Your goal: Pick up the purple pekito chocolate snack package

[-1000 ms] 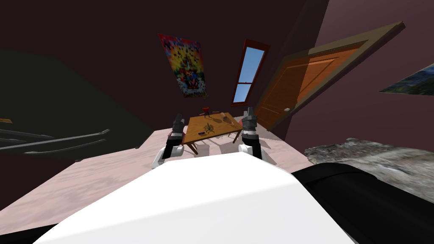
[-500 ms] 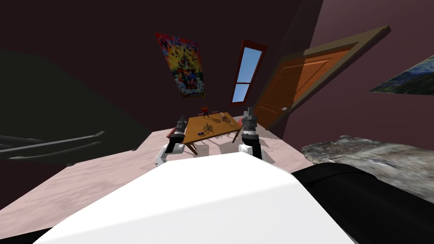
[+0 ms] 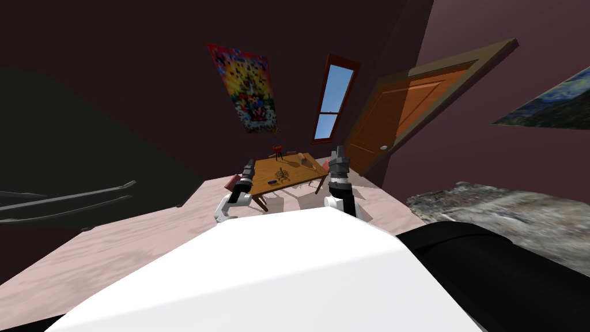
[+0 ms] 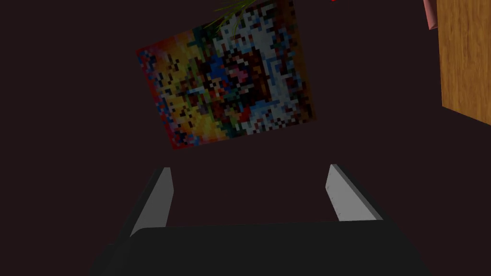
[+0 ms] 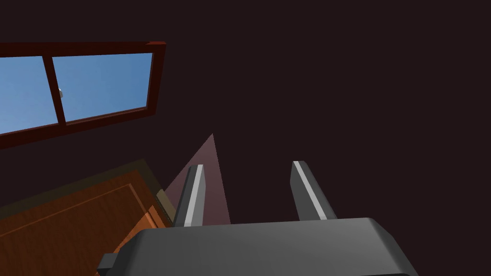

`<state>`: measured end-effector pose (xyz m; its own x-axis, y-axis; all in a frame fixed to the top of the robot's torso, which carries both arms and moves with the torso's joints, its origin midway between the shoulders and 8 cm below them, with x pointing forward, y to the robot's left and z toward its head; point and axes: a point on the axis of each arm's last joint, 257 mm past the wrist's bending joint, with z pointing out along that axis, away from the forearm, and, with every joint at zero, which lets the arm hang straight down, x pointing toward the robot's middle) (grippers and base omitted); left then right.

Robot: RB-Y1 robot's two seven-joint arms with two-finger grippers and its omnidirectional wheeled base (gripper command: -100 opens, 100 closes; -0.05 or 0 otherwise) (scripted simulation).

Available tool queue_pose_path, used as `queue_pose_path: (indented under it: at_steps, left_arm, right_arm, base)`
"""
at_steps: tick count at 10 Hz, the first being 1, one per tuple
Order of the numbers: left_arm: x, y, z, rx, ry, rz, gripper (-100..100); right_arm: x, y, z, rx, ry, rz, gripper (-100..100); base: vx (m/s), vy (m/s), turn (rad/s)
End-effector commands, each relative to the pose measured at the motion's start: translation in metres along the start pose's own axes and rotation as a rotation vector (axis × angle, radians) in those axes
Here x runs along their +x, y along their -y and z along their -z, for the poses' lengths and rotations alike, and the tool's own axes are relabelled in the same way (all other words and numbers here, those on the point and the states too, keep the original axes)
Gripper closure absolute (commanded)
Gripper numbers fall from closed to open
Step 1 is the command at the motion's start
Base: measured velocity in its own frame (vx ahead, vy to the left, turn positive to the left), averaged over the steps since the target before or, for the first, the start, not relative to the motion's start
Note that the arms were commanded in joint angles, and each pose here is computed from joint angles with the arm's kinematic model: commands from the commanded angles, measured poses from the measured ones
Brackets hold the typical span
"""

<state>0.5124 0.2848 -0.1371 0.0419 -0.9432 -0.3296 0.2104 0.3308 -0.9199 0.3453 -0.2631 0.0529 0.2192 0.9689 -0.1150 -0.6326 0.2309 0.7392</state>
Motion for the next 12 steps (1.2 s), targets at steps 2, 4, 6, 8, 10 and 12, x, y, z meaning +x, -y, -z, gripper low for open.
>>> queue_pose_path:
  at_steps: [2,4,6,8,10,12]
  left_arm:
    - [0.004,-0.032,-0.011,-0.091,-0.01,0.006,-100]
    - [0.005,-0.056,-0.017,-0.166,-0.017,0.012,-100]
    - [0.005,-0.074,-0.024,-0.224,-0.021,0.02,-100]
    - [0.005,-0.098,-0.028,-0.291,-0.024,0.03,-100]
    - [0.005,-0.116,-0.033,-0.356,-0.025,0.042,-100]
    - [0.005,-0.14,-0.033,-0.433,-0.026,0.056,-100]
  right_arm:
    - [0.0,0.0,0.0,0.0,0.0,0.0,0]
    - [0.0,0.0,0.0,0.0,0.0,0.0,0]
    - [0.0,0.0,0.0,0.0,0.0,0.0,0]
    - [0.0,0.0,0.0,0.0,0.0,0.0,0]
    - [0.0,0.0,0.0,0.0,0.0,0.0,0]
    - [0.0,0.0,0.0,0.0,0.0,0.0,0]
  base:
    - [0.007,0.004,-0.051]
    - [0.01,0.003,-0.039]
    - [0.004,0.0,-0.031]
    - [0.011,0.001,-0.034]
    - [0.017,0.001,-0.045]
    - [0.02,-0.001,-0.036]
